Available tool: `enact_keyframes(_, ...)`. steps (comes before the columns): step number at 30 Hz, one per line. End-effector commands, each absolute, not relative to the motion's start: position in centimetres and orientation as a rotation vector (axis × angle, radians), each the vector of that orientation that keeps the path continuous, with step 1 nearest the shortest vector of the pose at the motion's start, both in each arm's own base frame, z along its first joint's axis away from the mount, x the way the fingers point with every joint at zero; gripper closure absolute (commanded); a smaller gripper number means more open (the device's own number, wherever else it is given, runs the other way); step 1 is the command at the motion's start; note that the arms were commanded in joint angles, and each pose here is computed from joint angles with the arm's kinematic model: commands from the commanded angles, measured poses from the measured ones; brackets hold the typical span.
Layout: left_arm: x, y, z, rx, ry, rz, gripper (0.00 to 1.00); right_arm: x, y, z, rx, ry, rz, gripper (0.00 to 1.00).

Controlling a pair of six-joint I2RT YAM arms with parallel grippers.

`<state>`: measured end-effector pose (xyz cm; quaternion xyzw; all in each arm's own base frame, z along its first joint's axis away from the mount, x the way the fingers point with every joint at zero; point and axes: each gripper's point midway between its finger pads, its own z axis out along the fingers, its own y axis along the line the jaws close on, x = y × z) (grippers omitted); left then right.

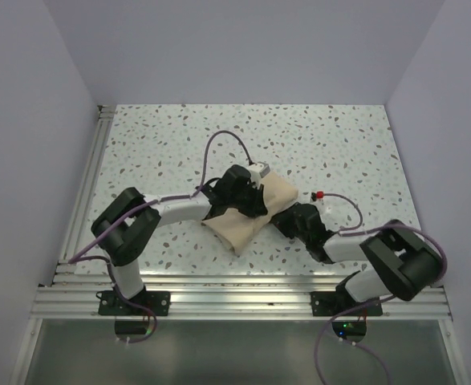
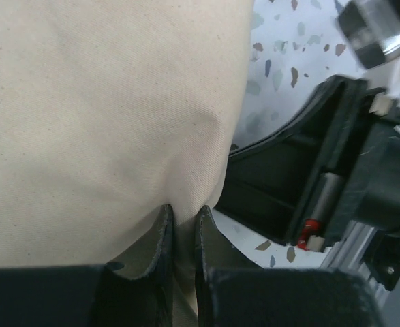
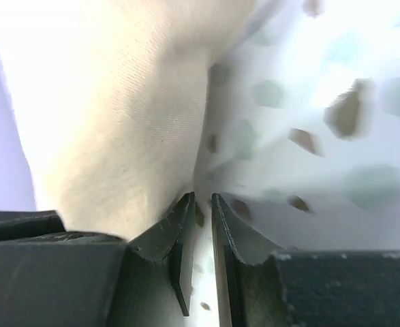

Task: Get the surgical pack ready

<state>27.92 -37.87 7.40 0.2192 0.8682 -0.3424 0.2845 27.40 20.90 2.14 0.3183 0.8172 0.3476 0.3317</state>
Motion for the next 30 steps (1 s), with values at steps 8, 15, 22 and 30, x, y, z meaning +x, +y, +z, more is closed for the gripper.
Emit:
enact_keyframes(8,28.8,-36.9,5.9,0.516,2.227,-0.708,1.0,24.5,11.4,5.1,0.796,2.22,0.283,0.78)
enact_keyframes(15,28.4,-36.6,9.8,0.533,2.146,-0.626,0.65,25.6,10.1,10.3,0.699,2.128,0.229,0.36)
enact_keyframes(22,27.6,-35.5,12.7,0.537,2.106,-0.581,0.43,28.6,13.0,14.9,0.538,2.136,0.338,0.3)
enact_keyframes(30,25.5,-32.5,14.1,0.622,2.043,-0.414,0.37,30.7,16.8,13.9,0.479,2.293,0.432,0.24)
